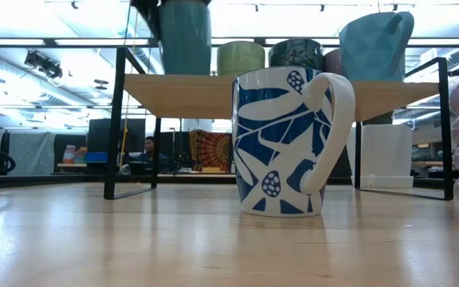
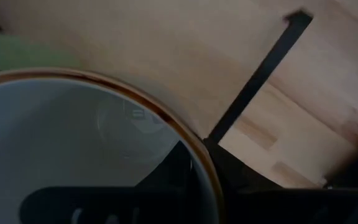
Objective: Place coffee mugs
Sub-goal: Put the light blue mug on the shelf
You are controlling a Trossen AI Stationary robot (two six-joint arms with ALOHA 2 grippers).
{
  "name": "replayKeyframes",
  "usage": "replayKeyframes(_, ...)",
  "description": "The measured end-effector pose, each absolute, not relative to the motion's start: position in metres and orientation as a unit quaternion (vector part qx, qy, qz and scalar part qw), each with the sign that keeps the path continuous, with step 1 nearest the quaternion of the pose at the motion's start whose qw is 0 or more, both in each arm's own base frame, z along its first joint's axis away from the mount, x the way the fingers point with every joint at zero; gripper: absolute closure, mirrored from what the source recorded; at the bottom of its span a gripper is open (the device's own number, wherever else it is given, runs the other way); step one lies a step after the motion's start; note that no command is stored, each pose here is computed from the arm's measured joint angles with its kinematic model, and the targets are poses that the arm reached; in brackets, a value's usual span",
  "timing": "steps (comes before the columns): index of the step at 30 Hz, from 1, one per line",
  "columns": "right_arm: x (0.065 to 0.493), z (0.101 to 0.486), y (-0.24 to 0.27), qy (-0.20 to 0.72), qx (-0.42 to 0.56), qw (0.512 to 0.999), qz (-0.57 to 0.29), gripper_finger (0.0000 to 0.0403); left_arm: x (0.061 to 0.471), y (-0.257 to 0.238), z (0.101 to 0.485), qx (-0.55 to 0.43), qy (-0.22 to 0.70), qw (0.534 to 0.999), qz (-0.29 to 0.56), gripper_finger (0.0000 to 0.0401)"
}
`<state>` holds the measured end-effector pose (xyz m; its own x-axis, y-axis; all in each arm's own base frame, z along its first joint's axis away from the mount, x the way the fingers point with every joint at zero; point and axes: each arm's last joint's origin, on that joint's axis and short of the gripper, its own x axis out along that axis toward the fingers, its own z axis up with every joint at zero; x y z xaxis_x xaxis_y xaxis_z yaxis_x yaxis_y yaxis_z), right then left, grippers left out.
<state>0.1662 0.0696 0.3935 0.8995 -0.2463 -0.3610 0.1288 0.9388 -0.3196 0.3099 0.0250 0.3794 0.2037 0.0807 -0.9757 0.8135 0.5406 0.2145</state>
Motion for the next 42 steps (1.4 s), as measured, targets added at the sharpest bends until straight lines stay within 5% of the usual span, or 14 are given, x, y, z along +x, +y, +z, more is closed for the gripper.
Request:
replayKeyframes(6,0.166,0.394,0.070,0.202,-0.147,0.963,-0.097,0.0206,0.308,0.039,0.363,0.392,0.590,0.644,-0.290,0.0370)
replayKeyframes(42,0.167,0.396,0.070,0.192,-0.146,0.966,-0.096,0.0206,0.305,0.077,0.362,0.346,0.564,0.687,-0.300,0.0368)
